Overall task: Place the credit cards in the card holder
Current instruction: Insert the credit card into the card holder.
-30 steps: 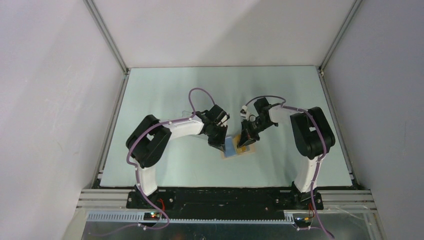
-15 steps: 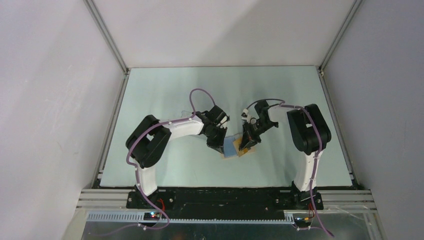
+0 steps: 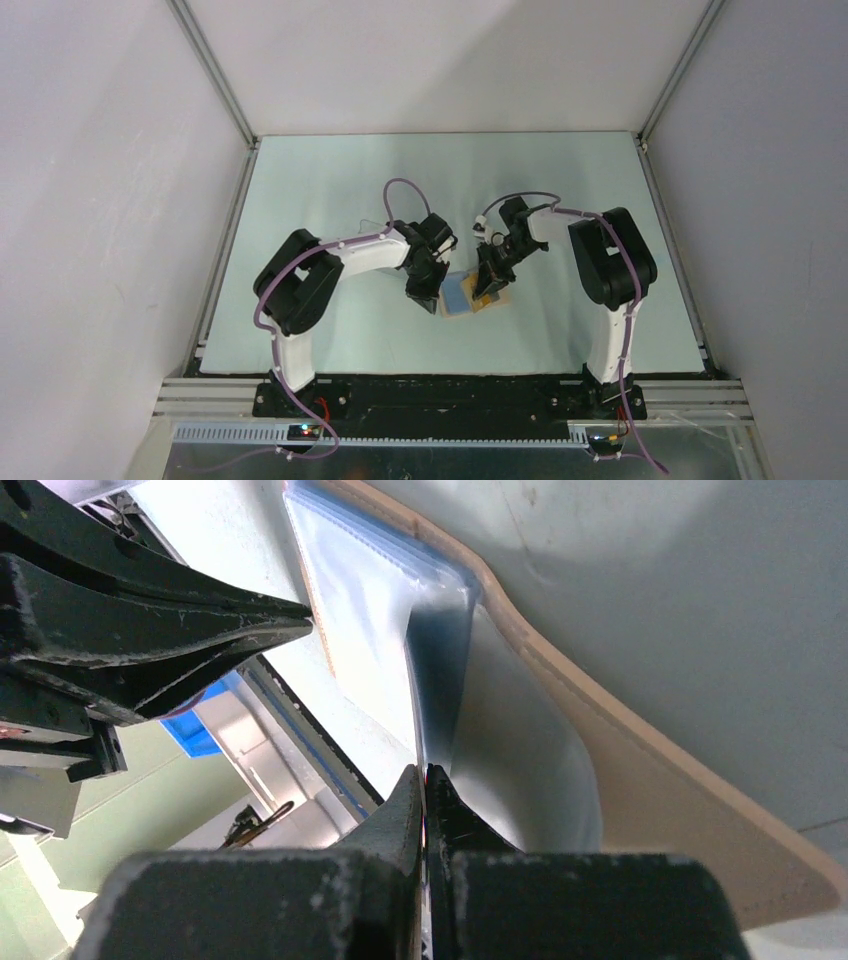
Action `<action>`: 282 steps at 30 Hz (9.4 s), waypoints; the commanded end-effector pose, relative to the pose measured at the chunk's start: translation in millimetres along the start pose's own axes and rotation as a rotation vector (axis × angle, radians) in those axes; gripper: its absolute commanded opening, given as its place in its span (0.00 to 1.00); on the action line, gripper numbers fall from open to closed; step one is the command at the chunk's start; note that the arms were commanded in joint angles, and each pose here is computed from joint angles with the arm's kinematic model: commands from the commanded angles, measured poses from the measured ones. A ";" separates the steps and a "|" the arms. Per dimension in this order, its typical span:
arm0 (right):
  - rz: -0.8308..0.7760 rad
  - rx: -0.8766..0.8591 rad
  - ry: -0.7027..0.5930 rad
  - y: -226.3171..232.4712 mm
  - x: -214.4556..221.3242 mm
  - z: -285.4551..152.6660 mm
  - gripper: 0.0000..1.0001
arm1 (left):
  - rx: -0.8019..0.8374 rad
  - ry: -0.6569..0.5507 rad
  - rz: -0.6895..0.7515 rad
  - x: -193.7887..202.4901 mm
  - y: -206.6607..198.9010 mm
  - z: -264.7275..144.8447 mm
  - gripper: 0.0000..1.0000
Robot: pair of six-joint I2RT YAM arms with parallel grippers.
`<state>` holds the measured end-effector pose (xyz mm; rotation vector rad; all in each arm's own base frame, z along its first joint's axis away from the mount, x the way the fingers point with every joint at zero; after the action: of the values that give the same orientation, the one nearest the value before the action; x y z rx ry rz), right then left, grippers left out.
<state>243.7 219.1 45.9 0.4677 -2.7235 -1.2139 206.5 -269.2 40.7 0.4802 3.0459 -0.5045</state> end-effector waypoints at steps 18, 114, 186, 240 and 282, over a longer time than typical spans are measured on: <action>-0.045 0.088 -0.100 5.1 -35.6 -6.8 0.08 | -0.073 0.025 0.025 -5.8 3.4 6.9 0.00; -0.046 0.146 -0.268 -10.2 -39.6 -20.6 0.00 | -0.059 0.049 0.018 -2.4 -2.3 12.4 0.00; 0.025 0.034 -0.181 16.1 -15.9 39.5 0.12 | -0.049 0.040 0.013 -6.6 -6.1 11.6 0.00; -0.001 0.105 -0.188 36.0 -7.0 1.4 0.43 | 0.214 -0.360 -0.259 -53.0 -41.2 -11.4 0.44; 0.127 0.317 -0.100 -22.3 10.4 8.5 0.00 | 0.130 -0.349 -0.219 -60.9 -52.1 -13.9 0.39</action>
<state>239.7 209.4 39.1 0.2267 -2.9867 -0.8787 245.7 -315.8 55.7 -0.0176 2.8014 -0.6597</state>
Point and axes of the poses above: each gripper's point midway between its finger pads, its own z axis out along the fingers, its own y axis along the line the jaws close on, x = y × z, the point moved 3 cm from there along -z, back along the fingers, and after that the axes turned 2 degrees about -z, right-handed, at the moved point
